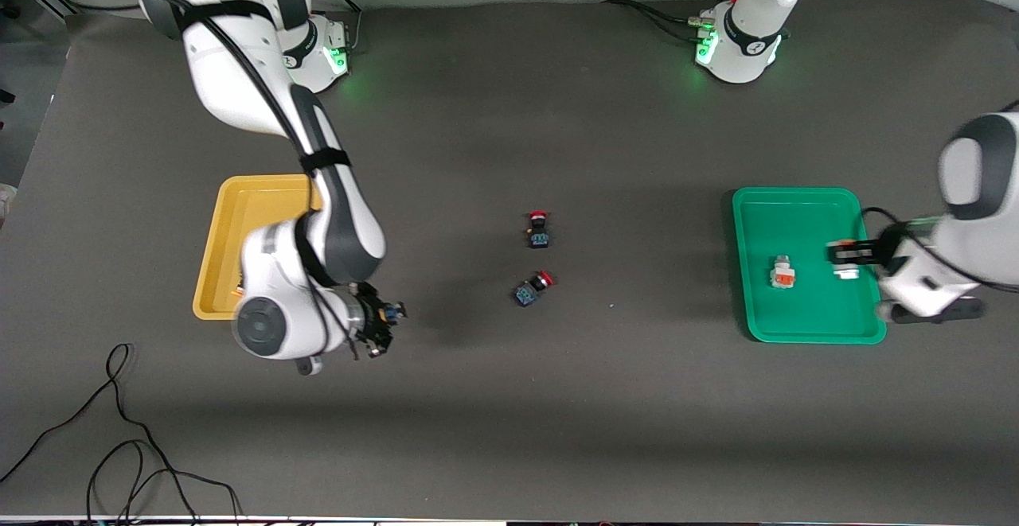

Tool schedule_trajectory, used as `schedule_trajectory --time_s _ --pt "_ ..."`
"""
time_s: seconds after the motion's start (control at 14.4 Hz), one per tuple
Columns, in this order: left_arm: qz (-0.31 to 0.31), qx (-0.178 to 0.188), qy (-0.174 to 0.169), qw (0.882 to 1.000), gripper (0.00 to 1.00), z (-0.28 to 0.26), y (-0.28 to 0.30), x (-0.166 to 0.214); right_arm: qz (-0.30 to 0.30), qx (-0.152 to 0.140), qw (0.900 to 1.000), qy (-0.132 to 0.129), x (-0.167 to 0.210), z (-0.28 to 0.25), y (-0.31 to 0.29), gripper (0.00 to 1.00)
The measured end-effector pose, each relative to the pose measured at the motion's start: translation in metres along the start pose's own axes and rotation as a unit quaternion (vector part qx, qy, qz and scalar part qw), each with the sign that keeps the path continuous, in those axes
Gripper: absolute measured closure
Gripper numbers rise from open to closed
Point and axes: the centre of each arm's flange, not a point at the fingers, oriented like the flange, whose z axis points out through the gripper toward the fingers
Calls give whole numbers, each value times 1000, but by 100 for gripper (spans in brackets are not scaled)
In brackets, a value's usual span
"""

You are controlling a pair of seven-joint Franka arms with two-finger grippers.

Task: Place green and yellow buttons in trays
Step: 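Carry buttons toward matching trays with the left gripper and the right gripper, then open both grippers to release the buttons into the trays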

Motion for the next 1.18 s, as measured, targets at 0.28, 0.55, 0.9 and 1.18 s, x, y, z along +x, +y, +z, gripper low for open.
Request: schedule_trajectory --time_s 0.28,0.55,0.9,1.18 --pt "31 27 46 998 59 79 -67 4 -183 -33 983 12 19 -16 47 67" --pt "44 28 64 997 59 171 -82 -2 -279 -43 959 26 44 3 94 67" --pt "52 23 64 996 34 195 -74 -2 -382 -39 922 51 83 56 169 67" --pt "48 27 47 997 0 156 -78 6 -433 -37 898 72 118 101 215 67"
